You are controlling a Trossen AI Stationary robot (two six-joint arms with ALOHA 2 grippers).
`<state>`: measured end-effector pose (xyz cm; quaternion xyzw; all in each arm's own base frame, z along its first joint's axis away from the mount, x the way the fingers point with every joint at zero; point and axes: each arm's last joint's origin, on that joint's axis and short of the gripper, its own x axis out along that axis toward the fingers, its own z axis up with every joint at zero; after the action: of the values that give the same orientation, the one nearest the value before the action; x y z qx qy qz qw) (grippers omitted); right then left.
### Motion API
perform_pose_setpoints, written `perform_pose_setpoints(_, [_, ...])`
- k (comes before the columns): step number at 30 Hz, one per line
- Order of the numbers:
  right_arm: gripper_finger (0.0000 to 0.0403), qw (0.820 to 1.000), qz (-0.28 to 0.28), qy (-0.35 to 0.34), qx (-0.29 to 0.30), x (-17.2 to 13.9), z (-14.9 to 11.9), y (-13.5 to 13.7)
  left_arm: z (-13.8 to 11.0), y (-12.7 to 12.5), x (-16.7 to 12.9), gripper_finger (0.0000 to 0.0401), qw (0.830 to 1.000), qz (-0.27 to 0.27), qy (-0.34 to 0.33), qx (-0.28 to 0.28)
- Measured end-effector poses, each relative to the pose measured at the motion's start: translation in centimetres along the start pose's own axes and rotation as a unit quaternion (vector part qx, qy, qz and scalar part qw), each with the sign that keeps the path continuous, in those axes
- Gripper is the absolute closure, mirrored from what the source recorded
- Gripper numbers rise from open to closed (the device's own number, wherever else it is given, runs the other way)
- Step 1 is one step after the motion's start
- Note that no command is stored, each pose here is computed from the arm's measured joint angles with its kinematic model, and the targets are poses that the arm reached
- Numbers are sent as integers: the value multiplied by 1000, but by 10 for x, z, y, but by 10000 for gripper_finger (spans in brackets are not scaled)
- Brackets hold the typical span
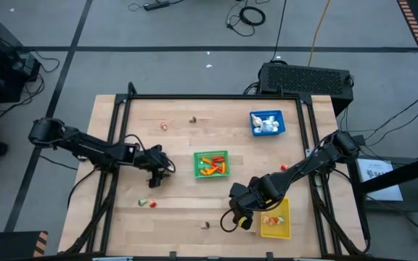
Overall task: Sort produce into baskets
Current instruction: Put the green mushroom into the yellow bin
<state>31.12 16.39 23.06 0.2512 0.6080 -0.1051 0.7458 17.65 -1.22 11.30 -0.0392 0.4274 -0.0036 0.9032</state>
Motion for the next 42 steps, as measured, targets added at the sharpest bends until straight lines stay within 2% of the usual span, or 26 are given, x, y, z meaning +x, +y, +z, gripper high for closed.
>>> perform_pose_setpoints(4, [211,1000,0,0,0,0,0,0,-1,1,4,155,1000,20,8,0])
perform_pose_setpoints(15, [211,1000,0,-1,0,0,0,0,-2,1,6,160,1000,22,11,1])
perform_pose_setpoints(18, [211,1000,-5,-9,-1,0,0,0,-2,1,6,184,1000,21,11,3])
perform_pose_setpoints(26, [211,997,-18,-67,-41,0,6,2,-2,1,6,291,1000,20,10,13])
perform_pose_setpoints(30, [211,988,-25,-129,-85,-1,12,6,2,1,5,305,1000,17,-1,14])
perform_pose_setpoints(32, [211,976,-38,-177,-122,-1,17,9,10,-1,4,298,1000,-6,-22,12])
perform_pose_setpoints(34, [211,959,-50,-221,-170,1,23,15,27,-7,1,286,995,-63,-80,17])
perform_pose_setpoints(36, [211,935,-58,-263,-228,4,31,21,41,-13,-3,279,981,-128,-139,35])
perform_pose_setpoints(39, [211,889,-63,-314,-328,9,43,31,53,-22,-10,277,955,-193,-213,72])
perform_pose_setpoints(42, [211,835,-76,-361,-409,15,58,39,60,-29,-15,276,940,-211,-252,86])
